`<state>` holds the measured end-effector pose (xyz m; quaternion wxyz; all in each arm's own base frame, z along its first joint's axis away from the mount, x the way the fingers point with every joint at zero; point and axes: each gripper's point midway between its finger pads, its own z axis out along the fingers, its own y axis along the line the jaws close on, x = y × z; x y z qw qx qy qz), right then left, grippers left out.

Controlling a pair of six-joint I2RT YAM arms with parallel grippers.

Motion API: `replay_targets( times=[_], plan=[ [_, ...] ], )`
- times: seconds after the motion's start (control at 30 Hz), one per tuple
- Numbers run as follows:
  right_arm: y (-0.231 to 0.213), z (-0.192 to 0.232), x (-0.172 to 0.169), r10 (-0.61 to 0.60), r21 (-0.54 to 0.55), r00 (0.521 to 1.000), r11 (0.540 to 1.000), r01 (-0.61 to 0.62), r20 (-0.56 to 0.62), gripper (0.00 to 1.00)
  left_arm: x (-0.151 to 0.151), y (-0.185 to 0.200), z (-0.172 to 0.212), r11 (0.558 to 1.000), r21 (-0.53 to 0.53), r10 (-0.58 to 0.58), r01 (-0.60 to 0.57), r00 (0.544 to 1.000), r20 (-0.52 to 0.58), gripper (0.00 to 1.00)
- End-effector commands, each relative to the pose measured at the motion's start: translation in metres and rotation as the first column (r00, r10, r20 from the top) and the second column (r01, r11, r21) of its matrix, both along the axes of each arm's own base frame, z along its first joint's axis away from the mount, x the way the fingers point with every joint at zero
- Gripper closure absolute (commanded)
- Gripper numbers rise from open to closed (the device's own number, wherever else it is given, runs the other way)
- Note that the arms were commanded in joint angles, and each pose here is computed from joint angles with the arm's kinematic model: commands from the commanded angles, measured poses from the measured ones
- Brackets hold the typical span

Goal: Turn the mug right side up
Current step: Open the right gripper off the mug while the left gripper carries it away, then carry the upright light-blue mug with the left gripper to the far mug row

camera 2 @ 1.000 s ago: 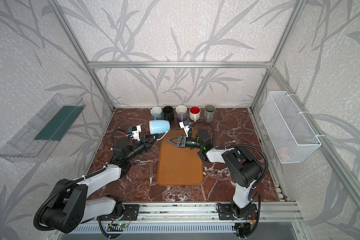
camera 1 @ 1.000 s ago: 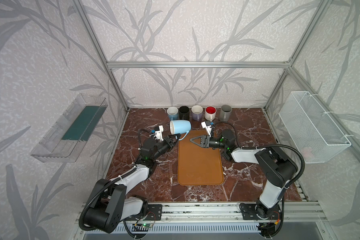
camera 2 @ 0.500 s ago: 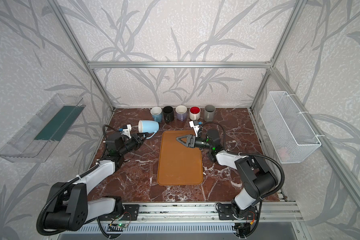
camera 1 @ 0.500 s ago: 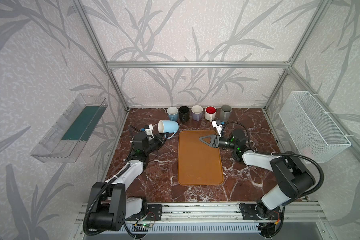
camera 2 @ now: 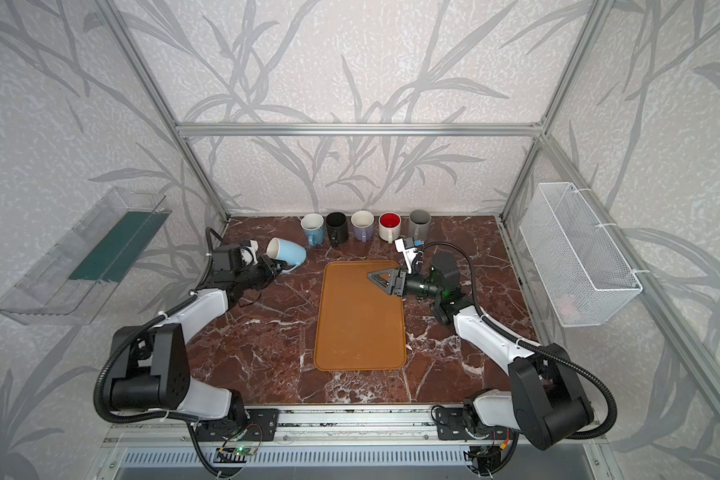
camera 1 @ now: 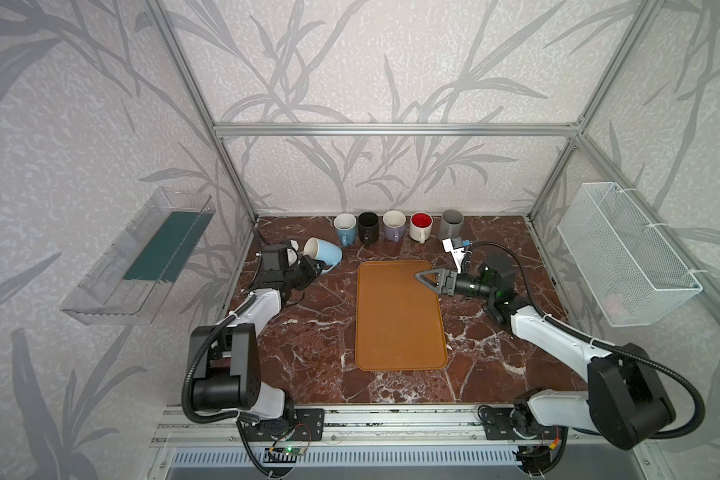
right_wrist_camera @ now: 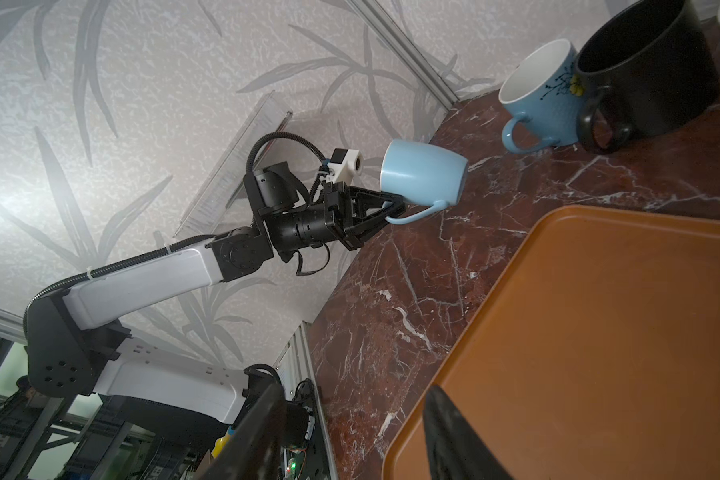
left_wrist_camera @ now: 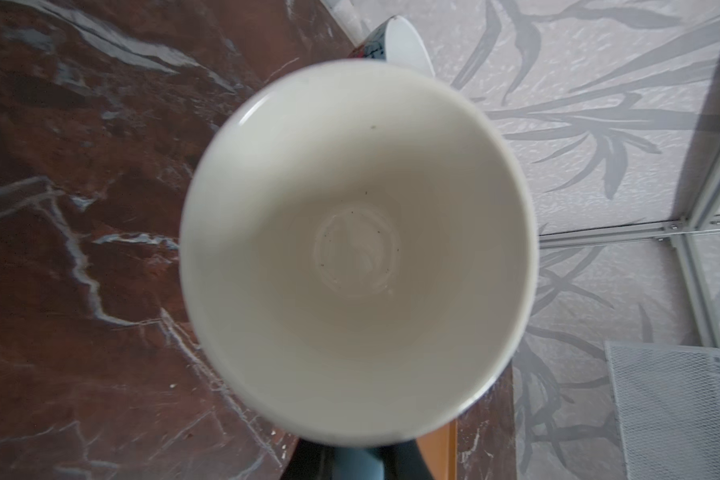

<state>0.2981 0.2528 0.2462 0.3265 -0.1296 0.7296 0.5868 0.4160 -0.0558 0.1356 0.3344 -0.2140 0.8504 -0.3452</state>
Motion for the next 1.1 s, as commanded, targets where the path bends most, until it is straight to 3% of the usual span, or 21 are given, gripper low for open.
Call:
replay_targets(
  times=[0.0,0.47,0.77,1.07],
  plan=[
    [-0.006,0.001,-0.007,0.008,-0.007,1.000,1.000,-0.008,0.009,0.46,0.019,0.008,0.022,0.995,0.099,-0.032,0.024,0.996,0.086,1.00],
    [-0.025,-0.010,0.001,-0.020,-0.007,0.999,1.000,0.020,-0.036,0.46,0.061,0.038,0.011,0.951,0.309,-0.003,0.008,1.000,-0.018,1.00],
    [-0.038,-0.027,0.002,-0.027,0.026,0.996,0.999,0.030,-0.091,0.46,0.091,0.045,0.005,0.917,0.394,-0.023,0.066,0.993,-0.114,1.00],
    [-0.041,-0.033,0.003,-0.026,0.034,0.994,0.999,0.030,-0.107,0.46,0.119,0.047,0.007,0.835,0.534,-0.046,0.133,0.984,-0.172,1.00]
  ],
)
